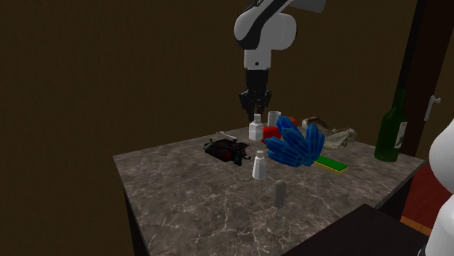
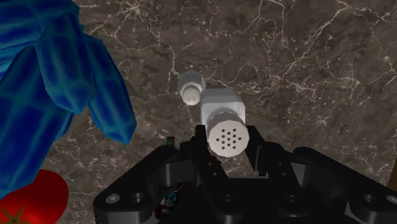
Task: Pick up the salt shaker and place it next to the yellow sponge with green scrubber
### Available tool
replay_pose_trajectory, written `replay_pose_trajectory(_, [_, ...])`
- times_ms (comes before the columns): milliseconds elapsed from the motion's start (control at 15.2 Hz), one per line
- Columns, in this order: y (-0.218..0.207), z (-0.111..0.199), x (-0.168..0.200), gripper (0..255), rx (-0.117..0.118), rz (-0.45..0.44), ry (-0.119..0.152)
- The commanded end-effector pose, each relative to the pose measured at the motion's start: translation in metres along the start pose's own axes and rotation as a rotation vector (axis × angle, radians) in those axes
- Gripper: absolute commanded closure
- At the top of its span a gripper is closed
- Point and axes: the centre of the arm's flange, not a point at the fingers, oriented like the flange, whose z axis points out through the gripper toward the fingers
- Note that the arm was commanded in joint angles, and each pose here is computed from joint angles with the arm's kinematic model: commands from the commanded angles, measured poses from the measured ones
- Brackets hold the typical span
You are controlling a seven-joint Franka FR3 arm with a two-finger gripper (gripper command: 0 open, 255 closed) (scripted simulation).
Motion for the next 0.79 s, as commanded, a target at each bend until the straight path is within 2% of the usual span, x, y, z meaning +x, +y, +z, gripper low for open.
replay_pose_trajectory(0, [0.029, 0.000, -0.001, 255, 0.000, -0.001, -0.001])
replay_pose_trajectory(726, [0.174, -0.002, -0.004, 255, 0.000, -0.001, -0.001])
